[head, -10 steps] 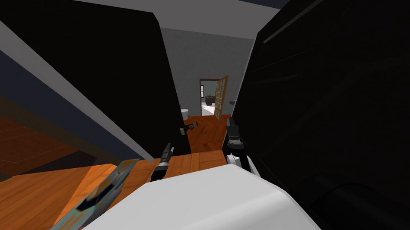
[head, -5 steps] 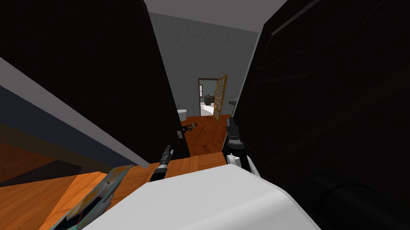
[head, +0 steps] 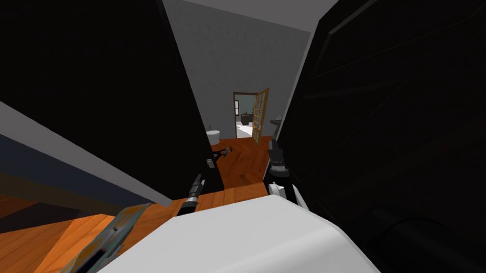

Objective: Pull the door open

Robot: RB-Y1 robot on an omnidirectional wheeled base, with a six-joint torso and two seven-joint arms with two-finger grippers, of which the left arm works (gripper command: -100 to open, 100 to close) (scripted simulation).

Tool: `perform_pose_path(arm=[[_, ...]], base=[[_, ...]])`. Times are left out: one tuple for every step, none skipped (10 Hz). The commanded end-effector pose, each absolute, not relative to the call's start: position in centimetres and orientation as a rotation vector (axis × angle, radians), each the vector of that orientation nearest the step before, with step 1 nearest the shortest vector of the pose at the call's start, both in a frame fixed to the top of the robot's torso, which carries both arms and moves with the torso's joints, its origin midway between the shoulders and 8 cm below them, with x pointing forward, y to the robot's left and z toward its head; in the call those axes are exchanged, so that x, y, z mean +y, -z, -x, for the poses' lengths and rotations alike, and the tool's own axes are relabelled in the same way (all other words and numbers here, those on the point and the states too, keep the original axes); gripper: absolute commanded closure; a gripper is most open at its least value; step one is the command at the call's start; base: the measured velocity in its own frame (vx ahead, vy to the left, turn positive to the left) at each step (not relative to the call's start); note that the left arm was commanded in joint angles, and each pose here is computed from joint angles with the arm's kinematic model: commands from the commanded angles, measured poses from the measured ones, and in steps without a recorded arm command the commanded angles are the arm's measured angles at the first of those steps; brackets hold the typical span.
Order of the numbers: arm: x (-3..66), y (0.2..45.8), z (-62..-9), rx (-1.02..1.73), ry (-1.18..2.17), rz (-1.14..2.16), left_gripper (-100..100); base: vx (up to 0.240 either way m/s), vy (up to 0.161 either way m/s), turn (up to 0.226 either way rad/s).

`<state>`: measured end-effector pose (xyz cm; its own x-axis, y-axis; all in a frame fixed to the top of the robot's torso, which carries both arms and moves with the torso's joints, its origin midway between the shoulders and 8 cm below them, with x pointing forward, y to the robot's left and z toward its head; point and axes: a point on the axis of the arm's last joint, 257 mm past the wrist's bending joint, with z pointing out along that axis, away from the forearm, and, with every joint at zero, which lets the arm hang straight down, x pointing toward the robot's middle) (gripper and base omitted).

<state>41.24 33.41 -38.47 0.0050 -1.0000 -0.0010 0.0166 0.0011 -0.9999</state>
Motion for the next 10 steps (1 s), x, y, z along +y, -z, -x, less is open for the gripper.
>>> perform_pose_path(arm=[[34.4,38.6,-40.9,1.184,1.201,1.207,-100],[34.8,38.7,-40.8,1.18,1.197,1.21,-100],[35.6,38.8,-40.5,1.171,1.187,1.216,-100],[36.5,38.9,-40.2,1.161,1.177,1.224,-100],[37.5,39.0,-39.8,1.151,1.165,1.231,-100],[38.4,39.0,-39.4,1.141,1.155,1.237,-100],[38.8,39.1,-39.3,1.136,1.149,1.24,-100],[39.9,39.1,-38.9,1.124,1.137,1.247,-100],[40.3,39.1,-38.7,1.118,1.132,1.25,-100],[39.9,39.1,-38.9,1.123,1.136,1.247,-100]], base=[[0.141,-0.014,-0.097],[0.197,-0.022,-0.108],[0.175,-0.018,-0.098],[0.181,-0.013,-0.134],[0.208,-0.003,-0.183],[0.21,-0.003,-0.143],[0.17,-0.006,-0.065],[0.193,-0.016,-0.124],[0.204,-0.024,-0.119],[0.066,-0.014,0.035]])
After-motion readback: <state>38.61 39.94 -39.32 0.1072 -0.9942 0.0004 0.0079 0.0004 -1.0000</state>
